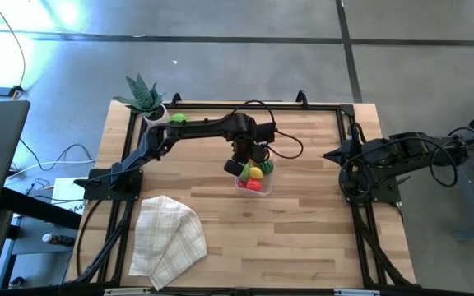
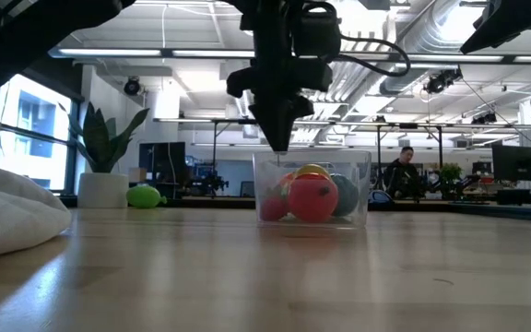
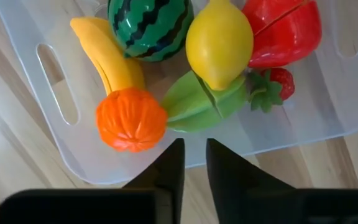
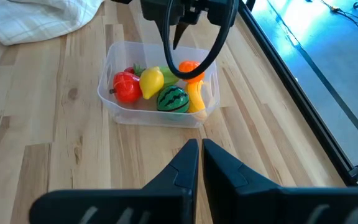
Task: Pick and placing Produce into tupperware
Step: Put the melon into the transparent bin
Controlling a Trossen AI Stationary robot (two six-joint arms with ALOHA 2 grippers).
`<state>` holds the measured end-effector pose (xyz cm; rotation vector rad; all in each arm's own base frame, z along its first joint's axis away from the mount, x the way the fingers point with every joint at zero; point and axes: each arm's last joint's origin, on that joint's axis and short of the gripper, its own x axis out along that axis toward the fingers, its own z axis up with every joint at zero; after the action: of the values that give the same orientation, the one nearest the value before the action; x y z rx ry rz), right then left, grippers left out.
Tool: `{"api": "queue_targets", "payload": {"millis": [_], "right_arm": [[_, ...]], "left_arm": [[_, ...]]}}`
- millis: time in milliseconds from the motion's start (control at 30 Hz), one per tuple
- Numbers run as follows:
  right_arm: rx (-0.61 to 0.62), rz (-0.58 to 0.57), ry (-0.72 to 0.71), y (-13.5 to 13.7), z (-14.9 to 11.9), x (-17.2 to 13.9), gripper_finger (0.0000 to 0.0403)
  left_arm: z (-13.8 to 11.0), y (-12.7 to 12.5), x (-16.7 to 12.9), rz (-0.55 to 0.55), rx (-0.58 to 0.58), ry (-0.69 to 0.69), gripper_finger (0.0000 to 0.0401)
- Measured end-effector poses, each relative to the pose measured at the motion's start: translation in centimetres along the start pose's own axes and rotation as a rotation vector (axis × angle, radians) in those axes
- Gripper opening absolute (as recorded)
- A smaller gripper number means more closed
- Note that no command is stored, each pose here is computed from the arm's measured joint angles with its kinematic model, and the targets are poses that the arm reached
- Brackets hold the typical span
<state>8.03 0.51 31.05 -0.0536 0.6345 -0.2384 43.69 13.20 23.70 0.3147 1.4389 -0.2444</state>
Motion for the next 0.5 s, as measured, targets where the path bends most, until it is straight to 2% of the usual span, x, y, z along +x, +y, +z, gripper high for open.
{"api": "queue_targets", "payload": {"millis": [300, 500], "right_arm": [[0.000, 0.000, 0.000, 0.00, 0.00, 0.00, 0.0011], [0.000, 0.000, 0.000, 0.00, 0.00, 0.00, 0.0011]], "left_arm": [[-0.02, 0.00, 0.00, 0.000, -0.079, 0.002, 0.0018], [0.04, -0.09, 0.00, -0.026, -0.085, -0.015, 0.0004]]}}
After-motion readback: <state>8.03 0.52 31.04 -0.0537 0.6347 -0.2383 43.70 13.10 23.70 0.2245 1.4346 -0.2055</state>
